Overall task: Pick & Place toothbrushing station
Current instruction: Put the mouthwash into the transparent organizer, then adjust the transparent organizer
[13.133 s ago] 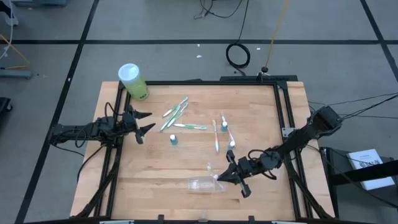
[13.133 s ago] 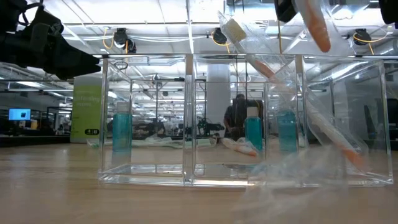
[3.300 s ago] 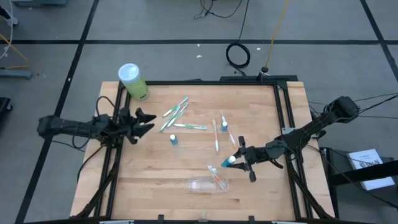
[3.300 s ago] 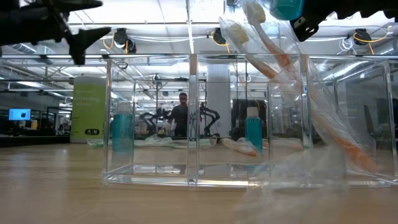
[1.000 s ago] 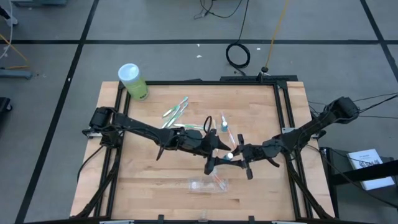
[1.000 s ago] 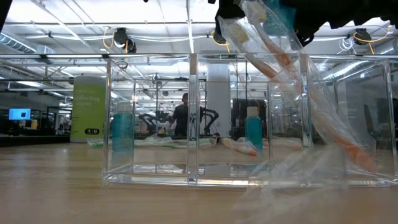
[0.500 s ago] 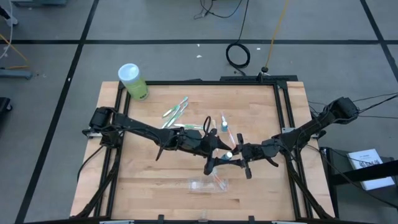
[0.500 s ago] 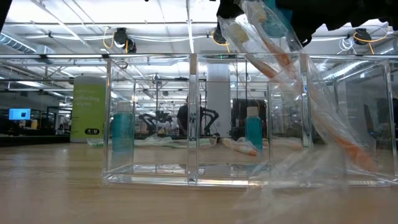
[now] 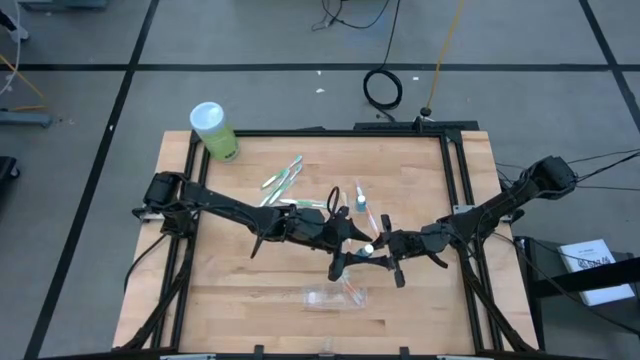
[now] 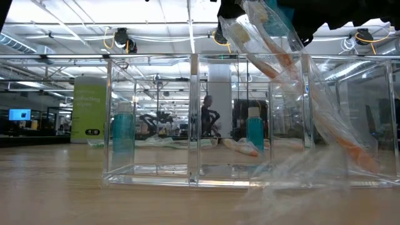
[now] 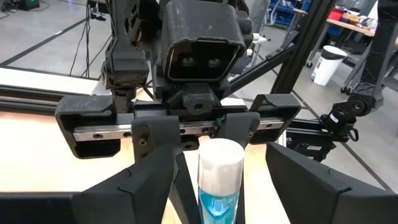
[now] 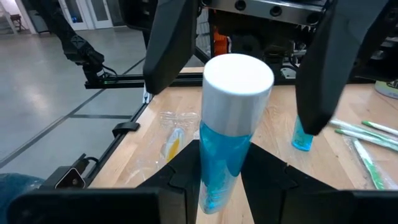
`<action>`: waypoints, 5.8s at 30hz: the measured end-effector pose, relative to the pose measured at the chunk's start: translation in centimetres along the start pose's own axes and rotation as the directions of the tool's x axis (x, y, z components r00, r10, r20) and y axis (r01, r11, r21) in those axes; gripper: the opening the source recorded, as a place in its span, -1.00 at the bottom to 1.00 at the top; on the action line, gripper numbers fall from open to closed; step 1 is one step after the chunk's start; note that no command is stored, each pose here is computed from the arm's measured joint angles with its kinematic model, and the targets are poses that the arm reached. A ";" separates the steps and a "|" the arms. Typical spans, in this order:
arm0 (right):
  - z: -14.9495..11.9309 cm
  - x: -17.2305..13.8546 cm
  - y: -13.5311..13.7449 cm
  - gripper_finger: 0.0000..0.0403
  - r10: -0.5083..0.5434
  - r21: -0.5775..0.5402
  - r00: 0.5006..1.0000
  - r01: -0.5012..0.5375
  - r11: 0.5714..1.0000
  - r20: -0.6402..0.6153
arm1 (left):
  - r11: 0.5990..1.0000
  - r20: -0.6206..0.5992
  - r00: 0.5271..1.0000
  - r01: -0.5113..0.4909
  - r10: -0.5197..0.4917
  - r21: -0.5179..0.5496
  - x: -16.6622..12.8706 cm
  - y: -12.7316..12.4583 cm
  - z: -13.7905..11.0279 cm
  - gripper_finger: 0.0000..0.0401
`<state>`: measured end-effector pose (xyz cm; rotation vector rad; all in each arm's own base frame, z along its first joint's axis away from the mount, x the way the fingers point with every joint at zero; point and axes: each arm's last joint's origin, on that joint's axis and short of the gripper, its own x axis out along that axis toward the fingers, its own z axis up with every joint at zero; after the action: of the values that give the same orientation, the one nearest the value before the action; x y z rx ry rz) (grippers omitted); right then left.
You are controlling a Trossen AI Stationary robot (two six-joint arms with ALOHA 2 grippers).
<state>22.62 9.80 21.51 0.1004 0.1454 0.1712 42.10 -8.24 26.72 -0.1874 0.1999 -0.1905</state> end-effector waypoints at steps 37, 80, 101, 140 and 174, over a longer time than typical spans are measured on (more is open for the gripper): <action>0.1 0.0 0.1 -0.55 0.029 0.002 1.000 -0.029 1.000 0.006 | 0.995 0.011 0.995 0.100 -0.100 -0.019 0.3 0.4 -0.1 -0.36; 0.7 -2.6 -0.3 0.26 0.013 0.139 0.994 0.003 0.990 -0.108 | 0.970 0.028 0.983 0.176 -0.183 0.169 -4.4 -3.9 4.2 -0.50; 0.9 -5.2 0.1 0.20 0.025 0.125 0.996 -0.035 0.992 0.083 | 0.942 0.223 0.957 0.110 -0.187 0.318 -6.2 -9.8 -10.3 -0.50; 1.0 -5.2 0.1 0.20 0.023 0.112 0.996 -0.033 0.993 0.090 | 0.966 0.067 0.993 0.080 -0.099 0.245 -2.9 -7.0 -17.1 -0.49; 0.9 -5.2 0.1 0.20 0.024 0.109 0.996 -0.033 0.993 0.082 | 0.983 0.039 0.996 0.070 -0.078 0.169 -2.9 -6.5 -17.2 -0.03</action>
<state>17.68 8.91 23.14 0.2195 0.0725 0.1874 34.54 -16.78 11.98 -0.0316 0.1312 -0.2758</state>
